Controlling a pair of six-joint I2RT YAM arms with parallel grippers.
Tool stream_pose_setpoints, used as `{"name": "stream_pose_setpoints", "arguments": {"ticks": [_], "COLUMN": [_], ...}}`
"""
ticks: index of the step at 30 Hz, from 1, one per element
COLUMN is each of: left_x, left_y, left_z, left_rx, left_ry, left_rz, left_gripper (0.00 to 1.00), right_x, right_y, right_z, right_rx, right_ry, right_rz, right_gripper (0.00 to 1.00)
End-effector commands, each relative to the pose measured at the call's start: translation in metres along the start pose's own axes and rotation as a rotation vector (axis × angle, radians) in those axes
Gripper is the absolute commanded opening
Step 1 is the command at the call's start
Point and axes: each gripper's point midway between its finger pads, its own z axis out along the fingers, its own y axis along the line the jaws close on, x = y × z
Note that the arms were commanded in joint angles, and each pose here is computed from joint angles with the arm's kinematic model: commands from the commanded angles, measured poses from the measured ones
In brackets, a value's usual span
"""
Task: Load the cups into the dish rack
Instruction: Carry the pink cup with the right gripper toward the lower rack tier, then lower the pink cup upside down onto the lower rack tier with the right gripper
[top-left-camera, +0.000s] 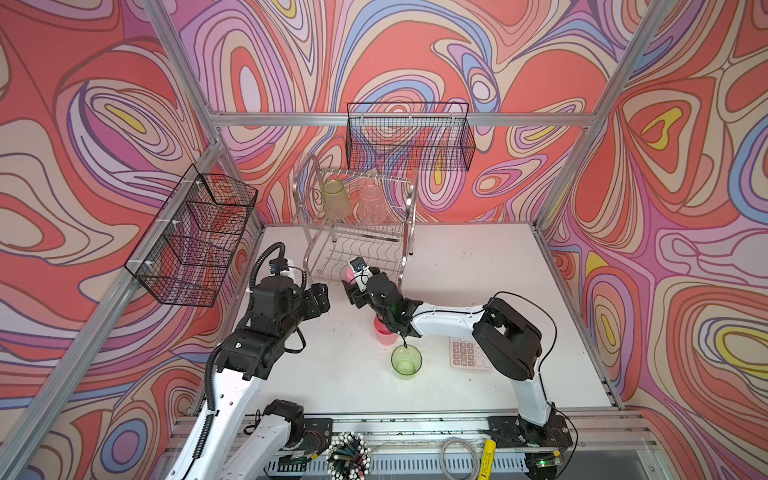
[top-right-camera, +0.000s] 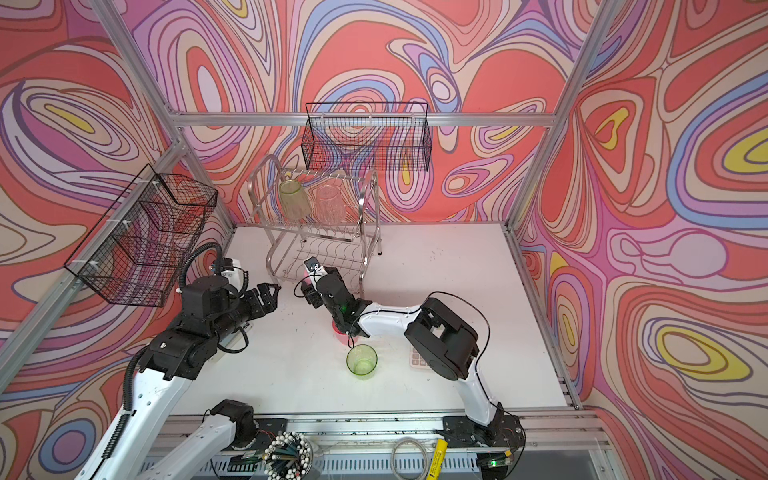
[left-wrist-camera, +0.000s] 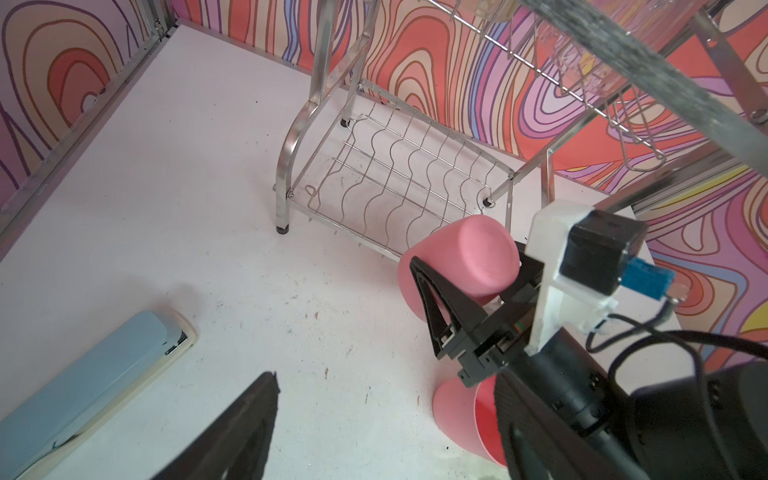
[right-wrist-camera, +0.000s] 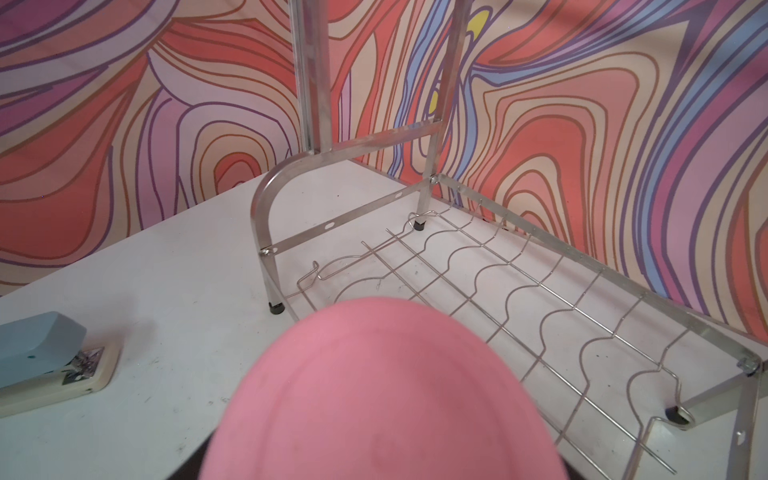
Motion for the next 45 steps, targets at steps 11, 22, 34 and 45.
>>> {"name": "stream_pose_setpoints", "arguments": {"ticks": [11,22,34,45], "left_x": [-0.004,-0.002,0.0,0.0], "left_y": [0.004,0.003,0.002,0.001], "left_z": [-0.01,-0.011,-0.012,-0.012], "left_rx": [0.007,0.02,0.034,0.039], "left_ry": [-0.047,-0.049,-0.049,-0.052], "left_rz": [0.006,0.001,-0.005,-0.006], "left_gripper": [0.84,0.84,0.84,0.84], "right_x": [0.004,0.01,0.023,0.038], "right_y": [-0.028,-0.048,-0.075,-0.101], "right_z": [0.032,0.049,0.061,0.062], "right_rx": [0.048,0.106,0.201,0.322], "right_ry": [0.016,0.019,0.036,0.065], "right_rz": [-0.018,-0.019,0.016,0.056], "right_gripper": [0.52,0.52,0.52,0.52]}}
